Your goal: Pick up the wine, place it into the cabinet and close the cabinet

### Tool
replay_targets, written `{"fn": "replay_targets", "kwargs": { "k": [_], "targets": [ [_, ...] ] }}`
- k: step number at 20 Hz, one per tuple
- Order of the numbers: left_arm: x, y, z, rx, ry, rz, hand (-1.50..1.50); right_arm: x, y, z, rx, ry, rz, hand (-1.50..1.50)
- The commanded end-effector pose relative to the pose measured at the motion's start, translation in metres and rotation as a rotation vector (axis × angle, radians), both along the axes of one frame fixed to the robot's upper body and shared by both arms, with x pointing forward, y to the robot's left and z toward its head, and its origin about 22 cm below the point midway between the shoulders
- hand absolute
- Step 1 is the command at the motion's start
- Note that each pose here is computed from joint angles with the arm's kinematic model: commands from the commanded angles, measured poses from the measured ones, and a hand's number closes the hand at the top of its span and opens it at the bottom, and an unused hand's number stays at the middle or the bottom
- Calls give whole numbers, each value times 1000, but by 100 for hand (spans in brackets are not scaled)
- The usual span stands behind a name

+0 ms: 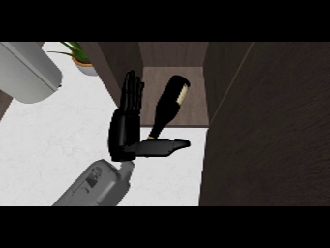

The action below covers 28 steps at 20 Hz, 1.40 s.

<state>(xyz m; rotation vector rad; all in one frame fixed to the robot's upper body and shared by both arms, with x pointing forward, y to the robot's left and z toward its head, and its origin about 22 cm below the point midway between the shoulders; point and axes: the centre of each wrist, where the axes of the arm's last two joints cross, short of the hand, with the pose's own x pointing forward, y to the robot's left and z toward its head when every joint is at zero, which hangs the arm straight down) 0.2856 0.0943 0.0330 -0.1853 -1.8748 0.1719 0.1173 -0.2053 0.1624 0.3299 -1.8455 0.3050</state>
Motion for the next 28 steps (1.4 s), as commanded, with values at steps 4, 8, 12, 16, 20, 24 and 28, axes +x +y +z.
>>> {"fn": "replay_targets", "kwargs": {
  "k": [4, 8, 12, 16, 20, 24, 28],
  "targets": [
    [-70, 8, 4, -42, -13, 1, -150, -42, -10, 35, 7, -54, 19, -150],
    [-83, 24, -5, -24, -13, 0, -150, -34, -9, 33, -156, -14, 173, 150],
    [-112, 45, -11, -10, -9, 15, -150, -33, 4, 21, -167, 66, 392, 150],
    [-131, 52, -9, -17, -8, 41, -150, -39, 18, 25, -138, 27, 479, 150],
    [-135, 91, 4, 26, -31, 52, -150, -51, 20, 34, -152, 4, 504, 150],
    [-143, 103, 3, 11, -19, 61, -150, -42, 37, 30, -151, -34, 521, 150],
    [-154, 125, 3, 4, -34, 75, -150, -34, 49, 24, -125, 37, 548, 150]
  ]
}}
